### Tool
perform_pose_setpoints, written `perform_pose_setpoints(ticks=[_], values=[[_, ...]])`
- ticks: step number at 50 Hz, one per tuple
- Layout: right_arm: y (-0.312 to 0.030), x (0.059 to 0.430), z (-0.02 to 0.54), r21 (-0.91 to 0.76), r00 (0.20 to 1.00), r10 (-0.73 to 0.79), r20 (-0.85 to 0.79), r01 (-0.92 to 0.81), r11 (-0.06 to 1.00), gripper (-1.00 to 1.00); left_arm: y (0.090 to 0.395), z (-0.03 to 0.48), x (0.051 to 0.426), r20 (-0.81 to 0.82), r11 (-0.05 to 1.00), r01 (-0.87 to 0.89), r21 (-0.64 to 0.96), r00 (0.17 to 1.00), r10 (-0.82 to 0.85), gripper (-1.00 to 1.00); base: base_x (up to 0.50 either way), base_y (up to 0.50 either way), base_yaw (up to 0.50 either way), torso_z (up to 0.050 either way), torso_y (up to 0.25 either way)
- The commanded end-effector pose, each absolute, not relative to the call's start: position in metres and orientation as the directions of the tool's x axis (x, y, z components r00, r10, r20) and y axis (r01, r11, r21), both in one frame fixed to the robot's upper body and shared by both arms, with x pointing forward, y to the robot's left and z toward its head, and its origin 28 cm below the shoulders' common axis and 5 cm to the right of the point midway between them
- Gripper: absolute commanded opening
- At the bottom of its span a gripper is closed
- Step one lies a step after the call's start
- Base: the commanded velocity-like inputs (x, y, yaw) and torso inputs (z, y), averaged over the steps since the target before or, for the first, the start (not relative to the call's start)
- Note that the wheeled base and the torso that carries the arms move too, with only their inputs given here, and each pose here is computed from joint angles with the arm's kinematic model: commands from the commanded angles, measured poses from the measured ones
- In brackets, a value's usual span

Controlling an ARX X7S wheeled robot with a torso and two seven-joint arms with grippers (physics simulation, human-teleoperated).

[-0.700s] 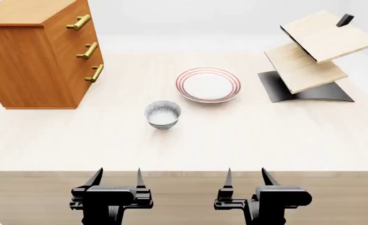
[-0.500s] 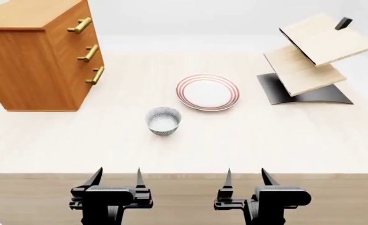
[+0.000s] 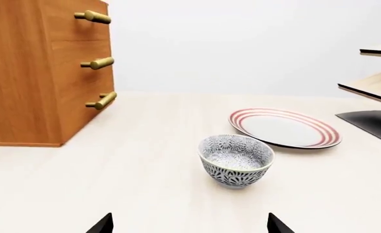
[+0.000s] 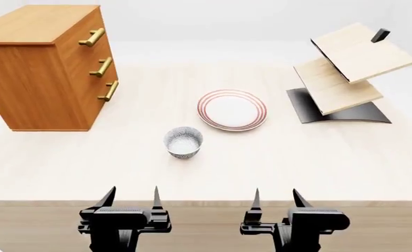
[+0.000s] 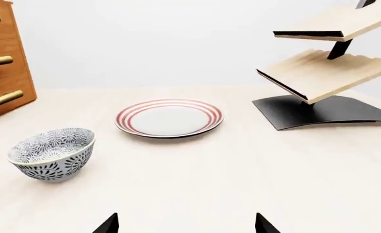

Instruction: Open the top drawer of the cabinet and put the bowl in it.

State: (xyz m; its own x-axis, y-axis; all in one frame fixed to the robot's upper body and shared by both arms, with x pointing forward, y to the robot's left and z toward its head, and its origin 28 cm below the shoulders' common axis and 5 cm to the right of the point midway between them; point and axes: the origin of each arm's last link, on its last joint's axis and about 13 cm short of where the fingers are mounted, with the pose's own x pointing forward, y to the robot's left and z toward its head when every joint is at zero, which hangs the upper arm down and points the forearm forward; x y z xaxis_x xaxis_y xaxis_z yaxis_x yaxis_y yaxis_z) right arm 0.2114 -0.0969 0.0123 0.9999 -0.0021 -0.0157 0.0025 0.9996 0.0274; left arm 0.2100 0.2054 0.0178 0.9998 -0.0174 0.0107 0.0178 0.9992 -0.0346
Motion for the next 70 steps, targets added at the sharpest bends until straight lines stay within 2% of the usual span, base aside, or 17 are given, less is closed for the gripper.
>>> perform_pose_setpoints(ticks=[1,9,14,70], values=[[-0.097,0.2114,0.0125,0.042,1.0,-0.002,-0.011,0.003,0.999,1.0,0.2056,0.0189,0.2098,0.008,0.999,0.023,-0.045,1.0,-0.023,1.0,0.0,0.0,0.0,0.05,0.02],[-0.0972,0.2114,0.0127,0.043,1.0,-0.004,-0.008,0.004,0.999,1.0,0.2058,0.0194,0.2099,0.026,0.998,0.021,-0.055,0.999,-0.02,1.0,0.0,0.0,0.0,0.05,0.022],[-0.0968,0.2121,0.012,0.004,1.0,-0.008,-0.012,0.008,1.0,1.0,0.2065,0.0188,0.2107,-0.005,0.997,0.007,-0.074,1.0,-0.008,1.0,0.0,0.07,0.0,0.0,0.0],[-0.0942,0.2097,0.0121,0.029,1.0,-0.012,-0.002,0.012,1.0,1.0,0.2082,0.0192,0.2092,-0.011,0.996,-0.009,-0.084,1.0,0.008,1.0,0.0,0.49,0.0,0.0,0.0]])
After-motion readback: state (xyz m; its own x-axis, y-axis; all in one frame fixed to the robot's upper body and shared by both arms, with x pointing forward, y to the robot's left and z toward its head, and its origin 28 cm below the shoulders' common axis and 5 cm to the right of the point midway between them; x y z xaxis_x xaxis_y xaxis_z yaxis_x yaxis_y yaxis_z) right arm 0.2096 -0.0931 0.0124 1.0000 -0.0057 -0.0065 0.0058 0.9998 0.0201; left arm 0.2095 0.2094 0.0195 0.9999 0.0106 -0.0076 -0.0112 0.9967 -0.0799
